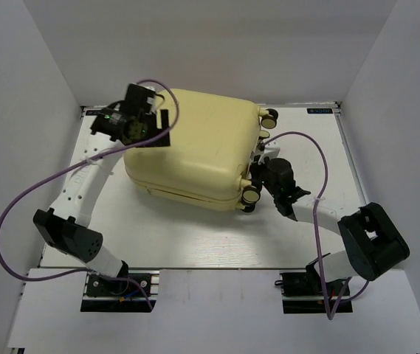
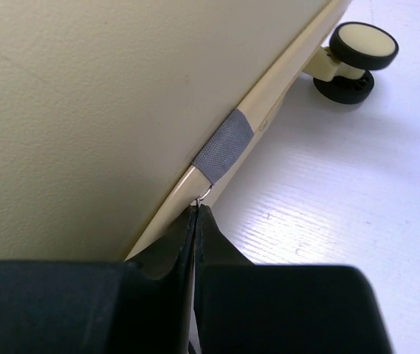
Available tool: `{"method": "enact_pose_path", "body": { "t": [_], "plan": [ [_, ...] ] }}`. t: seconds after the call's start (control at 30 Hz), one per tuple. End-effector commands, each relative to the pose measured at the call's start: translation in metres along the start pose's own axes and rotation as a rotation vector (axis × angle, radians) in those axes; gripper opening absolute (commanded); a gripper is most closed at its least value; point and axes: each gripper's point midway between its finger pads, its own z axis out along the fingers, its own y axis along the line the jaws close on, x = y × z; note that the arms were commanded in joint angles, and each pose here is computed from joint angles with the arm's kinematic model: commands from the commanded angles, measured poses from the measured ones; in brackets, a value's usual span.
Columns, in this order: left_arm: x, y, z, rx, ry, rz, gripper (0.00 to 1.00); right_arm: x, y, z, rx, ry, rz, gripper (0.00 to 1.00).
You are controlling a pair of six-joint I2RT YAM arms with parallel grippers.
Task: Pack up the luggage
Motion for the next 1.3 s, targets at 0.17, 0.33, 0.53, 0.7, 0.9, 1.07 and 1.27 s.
{"method": "enact_pose_path", "body": {
  "t": [0.17, 0.33, 0.53, 0.7, 0.9, 1.07, 1.27],
  "plan": [
    [0.061, -0.093, -0.074, 0.178, -0.023, 0.194, 0.93, -0.018, 0.088, -0.005, -0.181, -0.055, -0.018, 0.00],
    [0.098, -0.111, -0.108, 0.240, -0.049, 0.206, 0.93, -0.011, 0.110, -0.010, -0.151, -0.040, 0.039, 0.00],
    [0.155, -0.147, -0.126, 0.333, -0.010, 0.257, 0.94, -0.014, 0.124, -0.011, -0.090, -0.022, 0.081, 0.00],
    [0.190, -0.154, -0.099, 0.238, 0.039, 0.140, 0.98, -0.012, 0.112, -0.014, -0.010, -0.034, 0.103, 0.00],
    [0.201, -0.144, -0.087, 0.155, -0.035, 0.048, 0.94, -0.008, 0.117, -0.015, -0.007, -0.028, 0.100, 0.00],
    [0.194, -0.171, -0.089, 0.249, -0.067, -0.009, 0.94, -0.006, 0.114, -0.015, 0.022, -0.028, 0.076, 0.00],
    [0.196, -0.183, -0.080, 0.266, -0.082, -0.077, 0.93, -0.006, 0.108, -0.015, 0.058, -0.040, 0.077, 0.00]
  ]
}}
